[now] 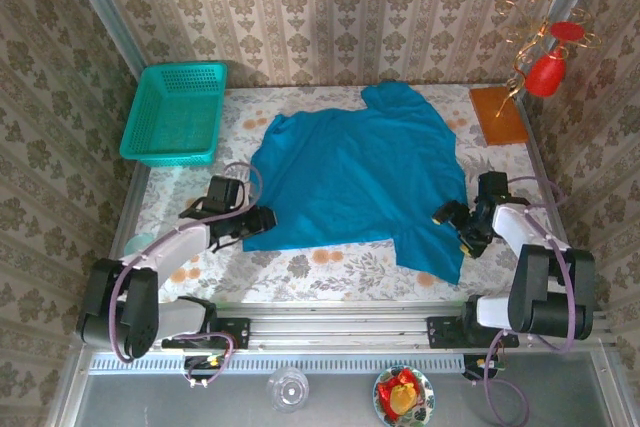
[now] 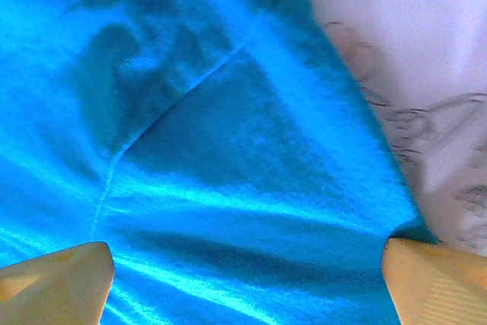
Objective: Fold the inside-out t-shirt
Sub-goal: Move the T-shirt to the center of the table.
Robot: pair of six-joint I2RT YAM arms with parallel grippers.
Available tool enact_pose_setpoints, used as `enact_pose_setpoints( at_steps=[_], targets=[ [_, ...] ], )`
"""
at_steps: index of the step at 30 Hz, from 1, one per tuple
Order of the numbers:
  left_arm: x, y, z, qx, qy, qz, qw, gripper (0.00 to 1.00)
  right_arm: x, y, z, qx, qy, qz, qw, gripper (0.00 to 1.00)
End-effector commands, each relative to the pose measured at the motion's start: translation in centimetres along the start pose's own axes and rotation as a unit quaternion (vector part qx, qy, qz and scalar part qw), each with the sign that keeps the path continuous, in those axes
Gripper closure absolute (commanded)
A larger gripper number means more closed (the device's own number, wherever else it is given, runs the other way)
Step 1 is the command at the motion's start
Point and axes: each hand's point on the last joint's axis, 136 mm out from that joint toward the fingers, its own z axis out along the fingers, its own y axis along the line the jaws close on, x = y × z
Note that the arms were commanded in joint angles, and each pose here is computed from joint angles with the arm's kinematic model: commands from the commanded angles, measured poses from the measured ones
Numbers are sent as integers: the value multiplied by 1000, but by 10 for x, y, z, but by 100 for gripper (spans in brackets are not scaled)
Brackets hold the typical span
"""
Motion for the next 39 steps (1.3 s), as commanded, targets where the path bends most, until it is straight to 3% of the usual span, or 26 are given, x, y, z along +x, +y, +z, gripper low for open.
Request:
enact_pose_setpoints(
  at_steps=[1,9,11,14,18,26,29,34,39],
  targets=[
    [27,26,3,-34,4,-41,999,63,16,-43,-6,79,-7,62,995,7],
    [56,50,-18,-63,-21,-75,995,59,24,-76,-27,137,-50,112,983,10],
    [53,47,-25,-60,-32,-67,995,59,18,-61,-34,103,-61,96,988,11],
    [35,31,-37,-45,-53,-42,997,59,8,-6,-39,-33,-60,31,997,16],
    [11,3,-42,-13,-54,-11,998,60,-7,51,-48,-160,-56,-22,985,19],
    [3,-20,-10,16,7,22,1000,68,-42,107,-23,-227,27,-58,972,21],
    [9,-17,6,26,29,20,999,68,-56,99,-3,-192,30,-37,980,22],
    [29,11,19,-17,71,-5,997,69,-65,47,23,-71,21,38,997,21],
    [49,29,16,-40,81,-39,995,68,-45,-19,20,55,32,134,989,21]
  ],
)
